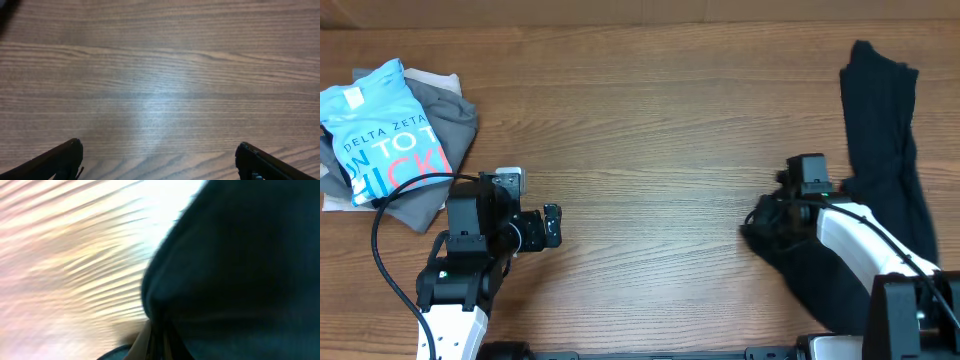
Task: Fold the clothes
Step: 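Lift the black t-shirt with the right gripper and drag it leftward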
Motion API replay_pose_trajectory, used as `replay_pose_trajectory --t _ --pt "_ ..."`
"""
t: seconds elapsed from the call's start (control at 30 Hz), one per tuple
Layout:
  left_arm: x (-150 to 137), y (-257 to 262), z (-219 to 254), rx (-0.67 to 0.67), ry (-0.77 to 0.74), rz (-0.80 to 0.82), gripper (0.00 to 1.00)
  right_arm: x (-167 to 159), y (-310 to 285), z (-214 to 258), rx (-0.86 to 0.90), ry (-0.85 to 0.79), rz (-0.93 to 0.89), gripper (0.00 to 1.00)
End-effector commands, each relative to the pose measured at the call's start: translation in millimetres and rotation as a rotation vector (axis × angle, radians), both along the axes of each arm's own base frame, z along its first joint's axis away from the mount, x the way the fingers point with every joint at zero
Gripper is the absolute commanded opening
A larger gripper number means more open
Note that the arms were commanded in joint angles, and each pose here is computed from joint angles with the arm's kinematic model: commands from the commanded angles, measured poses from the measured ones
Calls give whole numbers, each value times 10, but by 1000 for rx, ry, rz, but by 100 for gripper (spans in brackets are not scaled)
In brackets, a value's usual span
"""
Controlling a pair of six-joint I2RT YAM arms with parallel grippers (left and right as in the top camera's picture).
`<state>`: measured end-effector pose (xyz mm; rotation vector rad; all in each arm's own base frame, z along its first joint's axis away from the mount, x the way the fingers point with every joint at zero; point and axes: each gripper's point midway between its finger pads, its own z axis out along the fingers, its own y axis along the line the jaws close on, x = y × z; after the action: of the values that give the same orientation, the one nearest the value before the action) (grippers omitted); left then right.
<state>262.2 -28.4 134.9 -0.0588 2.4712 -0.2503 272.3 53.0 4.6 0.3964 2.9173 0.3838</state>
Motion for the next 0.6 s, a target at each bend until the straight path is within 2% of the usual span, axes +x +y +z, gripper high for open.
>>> replay_pose_trajectory --t 0.0,0.1,0.3,0.33,0.37,0.4,0.43,0.57 --pt "83 -29 136 -24 -45 0 100 277 655 442 194 -156 292 4" --pt "122 -29 170 -24 -66 0 100 524 1051 797 240 -295 404 4" --pt "183 -29 228 -25 -100 1 100 938 1967 1720 342 -692 578 4" --pt "186 -29 231 -32 -100 9 100 956 2061 1818 356 -735 586 14" --pt "190 -29 235 -38 -101 16 100 965 2156 1904 368 -773 589 58" --pt "190 -29 235 -42 -100 20 100 965 2186 1919 367 -781 584 89" --pt "190 -29 235 -41 -100 19 100 959 2194 1910 360 -780 584 100" --pt "197 -29 242 -41 -104 19 100 953 1977 1639 256 -676 520 100"
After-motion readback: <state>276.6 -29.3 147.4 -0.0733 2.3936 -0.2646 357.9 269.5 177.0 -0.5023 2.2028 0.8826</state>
